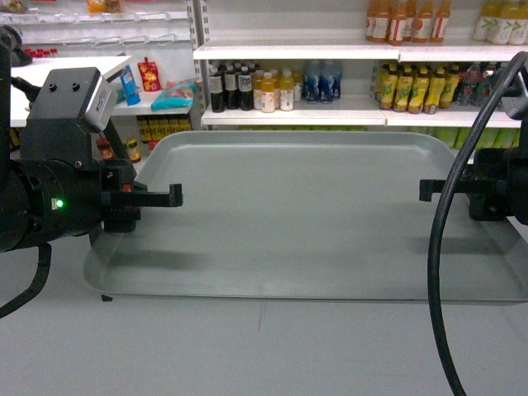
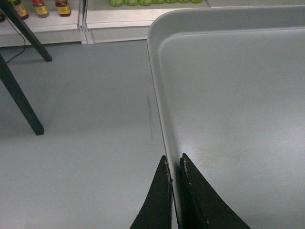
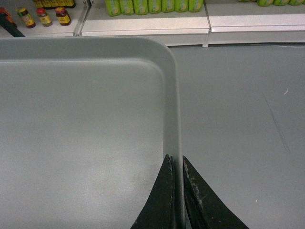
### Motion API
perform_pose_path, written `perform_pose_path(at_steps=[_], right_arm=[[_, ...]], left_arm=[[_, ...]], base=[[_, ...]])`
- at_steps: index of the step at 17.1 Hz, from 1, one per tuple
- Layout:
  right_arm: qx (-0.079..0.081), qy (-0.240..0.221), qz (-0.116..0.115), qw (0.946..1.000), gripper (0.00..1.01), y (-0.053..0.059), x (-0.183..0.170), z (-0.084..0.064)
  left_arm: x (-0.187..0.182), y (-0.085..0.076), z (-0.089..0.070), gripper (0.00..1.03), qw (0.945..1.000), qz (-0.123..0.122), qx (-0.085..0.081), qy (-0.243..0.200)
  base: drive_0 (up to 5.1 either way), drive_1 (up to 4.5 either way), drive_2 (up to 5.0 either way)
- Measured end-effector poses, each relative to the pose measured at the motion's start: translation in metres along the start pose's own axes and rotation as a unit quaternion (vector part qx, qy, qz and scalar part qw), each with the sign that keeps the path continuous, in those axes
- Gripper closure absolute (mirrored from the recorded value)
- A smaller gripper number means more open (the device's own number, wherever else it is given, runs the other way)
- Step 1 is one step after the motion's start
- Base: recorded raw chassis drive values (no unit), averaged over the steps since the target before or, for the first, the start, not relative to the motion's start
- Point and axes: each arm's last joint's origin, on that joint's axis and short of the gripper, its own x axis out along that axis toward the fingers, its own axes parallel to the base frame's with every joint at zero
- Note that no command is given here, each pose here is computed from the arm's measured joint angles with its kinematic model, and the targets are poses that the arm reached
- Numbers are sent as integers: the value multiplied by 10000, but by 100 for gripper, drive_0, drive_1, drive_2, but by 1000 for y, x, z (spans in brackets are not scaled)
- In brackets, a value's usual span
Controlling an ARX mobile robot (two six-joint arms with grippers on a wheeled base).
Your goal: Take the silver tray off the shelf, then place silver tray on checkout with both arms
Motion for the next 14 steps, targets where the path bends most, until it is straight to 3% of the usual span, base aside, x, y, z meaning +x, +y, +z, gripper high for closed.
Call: perform_pose_path(at_steps=[14], right_arm=[[-2,-11,5,10000,98,0,0,0]], left_arm=[[0,-1,0,100,10000,-10,5,-13]], base=[[-479,170,335]])
